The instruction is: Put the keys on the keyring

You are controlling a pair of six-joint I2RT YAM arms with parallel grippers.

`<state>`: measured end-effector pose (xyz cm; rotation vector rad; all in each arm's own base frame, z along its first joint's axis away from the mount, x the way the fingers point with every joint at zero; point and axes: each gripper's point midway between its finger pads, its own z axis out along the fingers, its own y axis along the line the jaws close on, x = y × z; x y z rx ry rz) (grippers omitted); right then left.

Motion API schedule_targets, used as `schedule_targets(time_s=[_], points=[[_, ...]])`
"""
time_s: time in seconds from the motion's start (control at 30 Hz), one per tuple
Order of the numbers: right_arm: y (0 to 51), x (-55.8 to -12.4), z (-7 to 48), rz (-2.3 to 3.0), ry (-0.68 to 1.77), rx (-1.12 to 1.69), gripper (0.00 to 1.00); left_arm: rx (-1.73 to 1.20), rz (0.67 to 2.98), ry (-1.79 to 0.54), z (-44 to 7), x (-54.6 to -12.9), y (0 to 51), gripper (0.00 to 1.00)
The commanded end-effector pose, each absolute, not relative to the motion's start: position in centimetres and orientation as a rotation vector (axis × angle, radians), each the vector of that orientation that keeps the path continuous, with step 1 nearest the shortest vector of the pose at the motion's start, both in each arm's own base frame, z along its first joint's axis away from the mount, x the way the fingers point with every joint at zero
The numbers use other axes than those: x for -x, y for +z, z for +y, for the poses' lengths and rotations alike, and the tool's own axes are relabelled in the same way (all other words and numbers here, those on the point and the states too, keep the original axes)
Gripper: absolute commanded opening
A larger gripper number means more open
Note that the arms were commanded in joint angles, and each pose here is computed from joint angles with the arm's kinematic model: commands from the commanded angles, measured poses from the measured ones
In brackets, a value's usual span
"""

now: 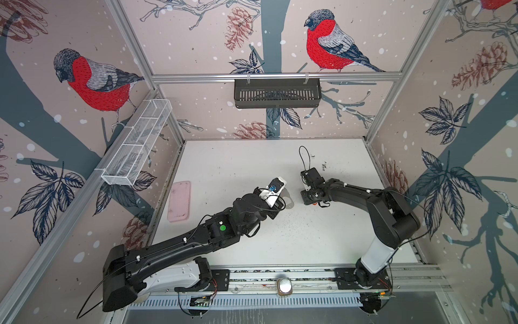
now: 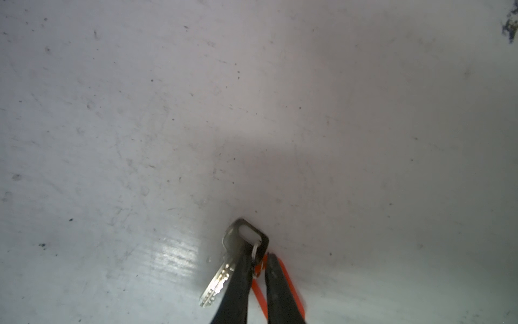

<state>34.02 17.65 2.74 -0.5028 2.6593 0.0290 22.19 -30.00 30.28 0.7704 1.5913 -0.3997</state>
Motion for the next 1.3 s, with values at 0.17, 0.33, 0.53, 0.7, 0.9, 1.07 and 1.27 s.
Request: schedule_targets(time_s=[0.17,0.33,0.53,0.7,0.9,1.07,1.27], points=[[2.9,-34.3,17.3,2.649,0.011,0.49,0.1,-0.75,1.567,-0.417,-30.1,-22.1,31.3,0.0],[3.2,-34.3,17.3,2.641,0.02,0.492,0.01,-0.75,1.572,-0.413,-30.1,-22.2,31.2,0.0],[7.5,-34.0,17.8,2.523,0.138,0.493,0.0,-0.744,1.566,-0.425,-30.1,-22.1,31.3,0.0],[13.8,-33.0,19.6,2.354,0.347,0.523,0.0,-0.729,1.552,-0.435,-29.8,-22.0,31.6,0.0],[20.3,-30.6,21.8,2.156,0.577,0.637,0.0,-0.744,1.555,-0.437,-30.0,-21.9,31.1,0.0],[24.5,-26.8,24.1,1.946,0.806,0.802,0.0,-0.766,1.544,-0.451,-30.1,-21.5,30.7,0.0],[28.1,-22.9,25.0,1.725,0.957,0.93,0.0,-0.81,1.508,-0.508,-30.3,-20.4,30.7,0.0]])
